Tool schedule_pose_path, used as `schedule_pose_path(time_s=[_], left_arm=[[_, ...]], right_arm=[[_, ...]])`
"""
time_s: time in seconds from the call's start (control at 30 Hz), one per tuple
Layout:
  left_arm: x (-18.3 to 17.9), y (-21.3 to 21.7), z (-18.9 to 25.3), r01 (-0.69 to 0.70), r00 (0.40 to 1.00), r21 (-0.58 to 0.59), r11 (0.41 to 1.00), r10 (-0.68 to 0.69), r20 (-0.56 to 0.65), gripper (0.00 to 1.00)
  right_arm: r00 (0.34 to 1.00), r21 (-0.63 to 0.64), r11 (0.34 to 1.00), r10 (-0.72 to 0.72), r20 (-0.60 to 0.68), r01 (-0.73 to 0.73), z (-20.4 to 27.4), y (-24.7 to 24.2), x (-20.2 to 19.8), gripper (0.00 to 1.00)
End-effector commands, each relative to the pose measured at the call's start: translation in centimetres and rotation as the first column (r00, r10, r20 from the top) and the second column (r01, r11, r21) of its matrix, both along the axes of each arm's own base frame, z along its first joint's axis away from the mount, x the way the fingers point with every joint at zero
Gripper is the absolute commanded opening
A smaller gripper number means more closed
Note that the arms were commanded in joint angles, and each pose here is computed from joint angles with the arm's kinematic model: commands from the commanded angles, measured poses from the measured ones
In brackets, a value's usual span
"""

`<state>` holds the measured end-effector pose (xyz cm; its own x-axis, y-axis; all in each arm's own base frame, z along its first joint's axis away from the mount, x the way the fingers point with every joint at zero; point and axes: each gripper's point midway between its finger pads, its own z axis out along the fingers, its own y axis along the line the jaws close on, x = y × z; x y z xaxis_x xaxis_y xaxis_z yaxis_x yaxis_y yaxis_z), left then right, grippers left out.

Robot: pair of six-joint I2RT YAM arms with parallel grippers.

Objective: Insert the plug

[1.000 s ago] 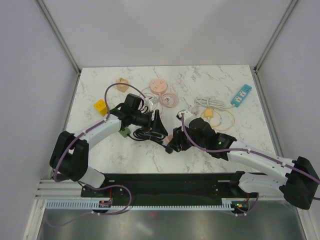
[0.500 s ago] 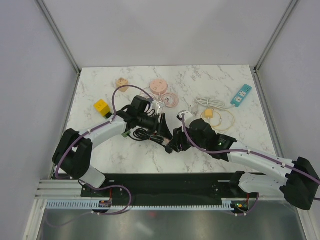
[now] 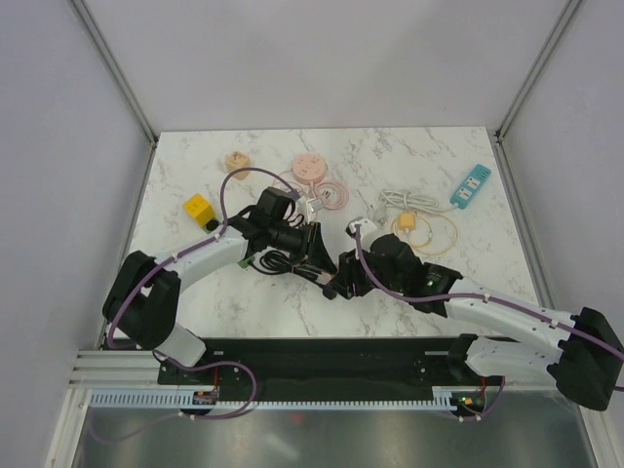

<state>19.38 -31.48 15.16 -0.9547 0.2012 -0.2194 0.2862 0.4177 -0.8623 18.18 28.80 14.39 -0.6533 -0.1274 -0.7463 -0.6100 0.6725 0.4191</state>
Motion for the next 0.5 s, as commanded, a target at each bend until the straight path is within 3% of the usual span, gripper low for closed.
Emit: schedule_pose_path(time_s=[0.0, 0.1, 0.23, 0.3, 0.37, 0.47], left_arm=[[-2.0, -0.6, 3.0, 0.076, 0.997, -0.094, 0.993, -0.075, 0.012, 0.02], [-1.4, -0.5, 4.0, 0.029, 0.998, -0.085, 0.996, -0.025, 0.049, 0.02], [1.8, 1.1, 4.2, -0.158, 0.974, 0.046, 0.986, 0.148, 0.173, 0.02], [3.5, 2.4, 4.1, -0.256, 0.946, 0.093, 0.962, 0.23, 0.227, 0.02], [6.0, 4.9, 3.6, -0.416, 0.882, 0.15, 0.897, 0.358, 0.306, 0.02], [9.1, 9.2, 3.0, -0.627, 0.759, 0.199, 0.754, 0.531, 0.377, 0.02]], right_arm=[[0.996, 0.085, 0.996, -0.031, 0.078, 0.025, 3.4, 0.7, 1.3, 0.49], [0.996, 0.104, 0.994, -0.031, 0.088, 0.022, 4.6, 0.5, 1.1, 0.75], [0.991, 0.16, 0.987, -0.047, 0.123, 0.027, 7.4, -0.4, 0.5, 0.98], [0.99, 0.173, 0.984, -0.063, 0.129, 0.04, 8.1, -1.1, 0.2, 0.98], [0.984, 0.202, 0.977, -0.094, 0.152, 0.062, 9.3, -2.1, -0.1, 0.98], [0.977, 0.233, 0.969, -0.122, 0.178, 0.078, 10.2, -3.3, -0.5, 0.98]])
